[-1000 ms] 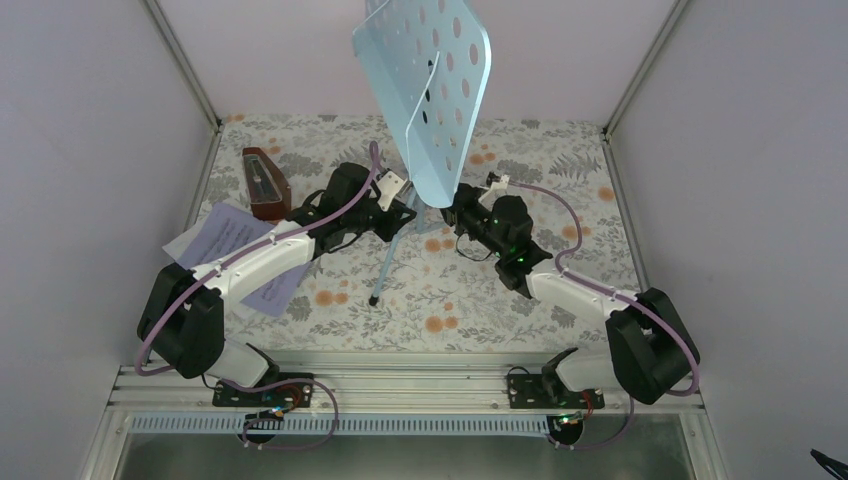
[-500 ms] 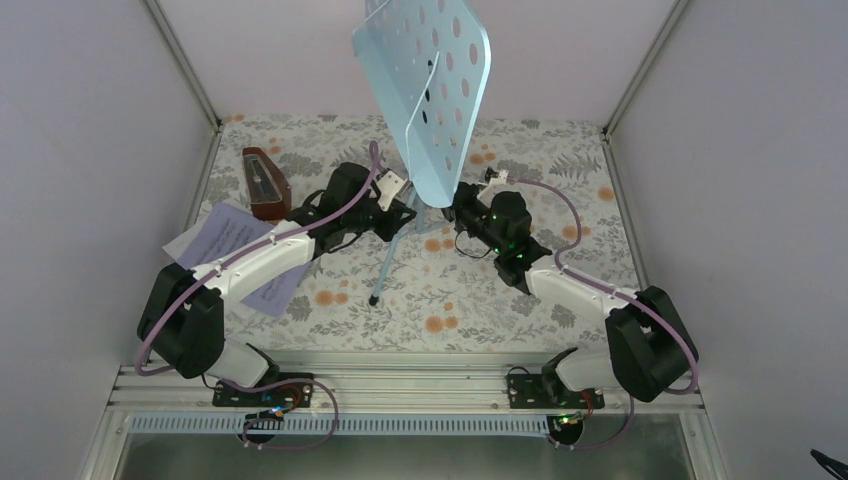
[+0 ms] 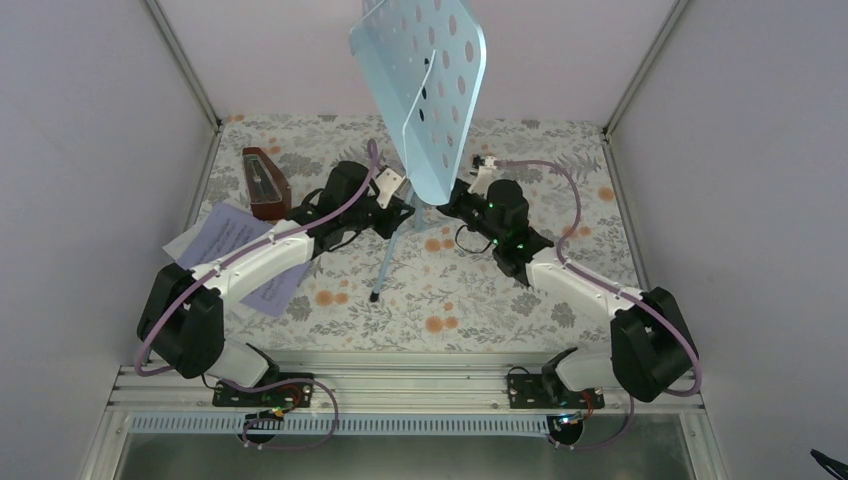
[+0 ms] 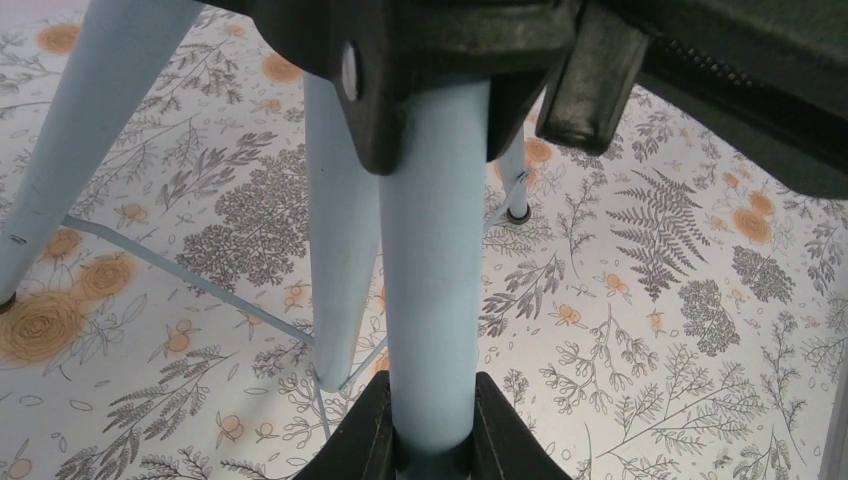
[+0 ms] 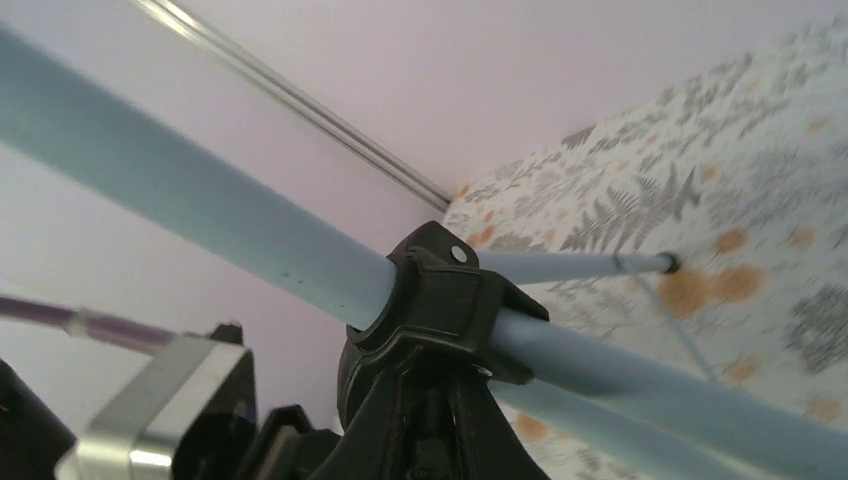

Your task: Pack up the instrument practice props

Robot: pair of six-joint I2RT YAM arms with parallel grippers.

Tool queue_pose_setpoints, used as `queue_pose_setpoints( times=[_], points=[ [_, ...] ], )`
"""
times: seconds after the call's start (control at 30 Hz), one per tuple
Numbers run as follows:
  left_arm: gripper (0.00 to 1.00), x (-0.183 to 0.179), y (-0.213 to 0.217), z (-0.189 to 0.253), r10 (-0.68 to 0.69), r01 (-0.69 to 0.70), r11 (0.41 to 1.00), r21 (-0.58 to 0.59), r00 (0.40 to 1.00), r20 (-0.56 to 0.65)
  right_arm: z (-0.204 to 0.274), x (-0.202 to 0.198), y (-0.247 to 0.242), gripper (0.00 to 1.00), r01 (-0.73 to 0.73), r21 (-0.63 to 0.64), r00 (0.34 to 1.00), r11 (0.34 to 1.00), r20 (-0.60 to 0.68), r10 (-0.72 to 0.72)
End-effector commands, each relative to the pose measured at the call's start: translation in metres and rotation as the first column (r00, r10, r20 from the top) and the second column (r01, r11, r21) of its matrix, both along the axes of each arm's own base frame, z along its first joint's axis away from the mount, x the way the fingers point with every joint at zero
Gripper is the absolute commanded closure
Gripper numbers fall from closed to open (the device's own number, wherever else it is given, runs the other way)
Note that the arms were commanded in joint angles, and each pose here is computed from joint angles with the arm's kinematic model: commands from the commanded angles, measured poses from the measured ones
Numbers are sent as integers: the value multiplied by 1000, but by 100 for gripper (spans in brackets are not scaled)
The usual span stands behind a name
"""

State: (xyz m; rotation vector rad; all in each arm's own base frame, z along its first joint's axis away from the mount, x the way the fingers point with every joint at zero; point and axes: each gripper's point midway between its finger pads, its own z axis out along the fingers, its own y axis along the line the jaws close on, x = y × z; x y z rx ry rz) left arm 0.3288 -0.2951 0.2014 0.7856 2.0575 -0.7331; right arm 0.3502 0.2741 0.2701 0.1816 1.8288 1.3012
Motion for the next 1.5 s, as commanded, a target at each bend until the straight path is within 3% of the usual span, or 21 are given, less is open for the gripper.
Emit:
queue_pose_setpoints(
  times=[0.0, 0.1, 0.33, 0.5, 0.77, 0.83, 0.87, 0.97, 1.1, 1.23, 1.47],
  points=[
    [98, -1, -3, 0, -18, 18, 1000, 14, 1000, 2, 17, -10, 16, 96, -27, -315, 949, 949, 291, 124],
    [98, -1, -3, 0, -15, 15, 1000, 15, 1000, 4, 7, -12, 17, 96, 18, -484, 914, 875, 363, 182],
    [98, -1, -3, 0, -16, 16, 1000, 13, 1000, 2, 3, -18, 12, 96, 198, -770, 788, 606, 493, 369],
    [98, -1, -3, 0, -16, 16, 1000, 15, 1000, 4, 2, -13, 2, 96, 370, -840, 731, 397, 527, 433],
    [98, -2, -3, 1, -17, 17, 1000, 14, 1000, 7, 10, -8, -6, 92, 514, -839, 685, 180, 528, 502],
    [98, -1, -2, 1, -15, 15, 1000, 14, 1000, 7, 18, -11, -9, 86, 519, -830, 685, 204, 546, 483],
    [98, -1, -2, 1, -14, 14, 1000, 15, 1000, 8, 25, -15, -8, 78, 514, -822, 678, 245, 564, 471],
    [98, -1, -2, 0, -13, 13, 1000, 17, 1000, 7, 44, -39, -6, 59, 471, -770, 640, 431, 635, 433],
    [98, -1, -2, -2, -11, 11, 1000, 20, 1000, 5, 59, -71, -14, 43, 360, -625, 617, 693, 716, 326],
    [98, -1, -2, -3, -10, 10, 1000, 23, 1000, 4, 55, -76, -24, 29, 237, -492, 729, 838, 660, 181],
    [98, 0, -2, -2, -8, 8, 1000, 25, 1000, 8, 50, -60, -44, 18, 111, -215, 907, 970, 421, -11]
  ],
)
